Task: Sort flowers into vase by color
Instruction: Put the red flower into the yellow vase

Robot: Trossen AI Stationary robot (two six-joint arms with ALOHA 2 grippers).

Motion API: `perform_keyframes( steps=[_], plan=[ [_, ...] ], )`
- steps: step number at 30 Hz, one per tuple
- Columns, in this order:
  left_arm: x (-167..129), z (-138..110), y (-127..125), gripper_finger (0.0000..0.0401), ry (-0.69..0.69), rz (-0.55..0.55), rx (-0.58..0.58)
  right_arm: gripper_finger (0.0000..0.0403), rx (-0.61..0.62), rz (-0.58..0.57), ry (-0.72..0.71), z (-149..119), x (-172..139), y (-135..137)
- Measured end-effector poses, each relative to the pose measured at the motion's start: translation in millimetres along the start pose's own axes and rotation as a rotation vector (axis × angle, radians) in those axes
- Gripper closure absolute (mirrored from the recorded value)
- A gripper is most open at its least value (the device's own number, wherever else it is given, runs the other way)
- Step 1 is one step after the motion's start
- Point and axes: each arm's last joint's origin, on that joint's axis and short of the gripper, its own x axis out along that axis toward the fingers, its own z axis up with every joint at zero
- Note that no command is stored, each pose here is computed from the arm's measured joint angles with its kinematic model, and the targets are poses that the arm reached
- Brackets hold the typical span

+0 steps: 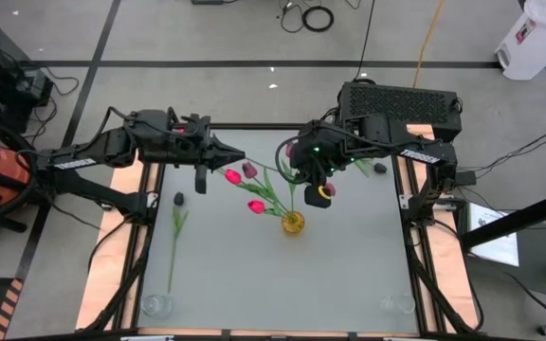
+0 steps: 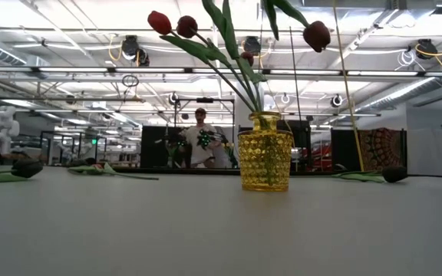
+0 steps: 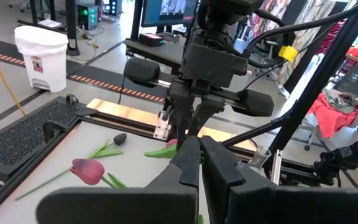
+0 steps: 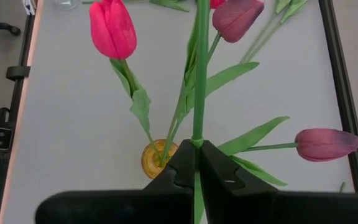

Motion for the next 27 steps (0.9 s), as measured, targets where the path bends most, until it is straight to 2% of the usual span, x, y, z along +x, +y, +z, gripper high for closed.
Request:
perform_keyframes(
  steps=[4,7,14,19,23,27],
  plan=[
    [0.0,0.6,-0.1,0.0398,-0.006,-0.001,0.003,0.0398,0.002,-0.008,-0.008,0.7,0.0,-0.2],
    [0.0,0.7,-0.2,0.0398,-0.007,-0.001,0.004,0.0381,0.007,-0.053,-0.022,2.1,-0.1,-1.5],
    [2.0,-1.8,0.5,0.0398,0.009,0.003,0.008,0.0295,0.010,-0.061,-0.082,7.7,-0.7,-1.6],
    [1.6,-1.2,1.0,0.0398,0.003,0.023,0.027,0.0233,0.044,-0.141,-0.108,9.9,-1.2,-4.2],
    [0.6,0.0,1.7,0.0398,-0.012,0.054,0.040,0.0204,0.072,-0.180,-0.119,9.3,-4.8,-6.2],
    [0.2,0.4,3.3,0.0399,-0.024,0.115,0.062,0.0194,0.094,-0.178,-0.166,9.8,-14.1,-6.0]
  ],
)
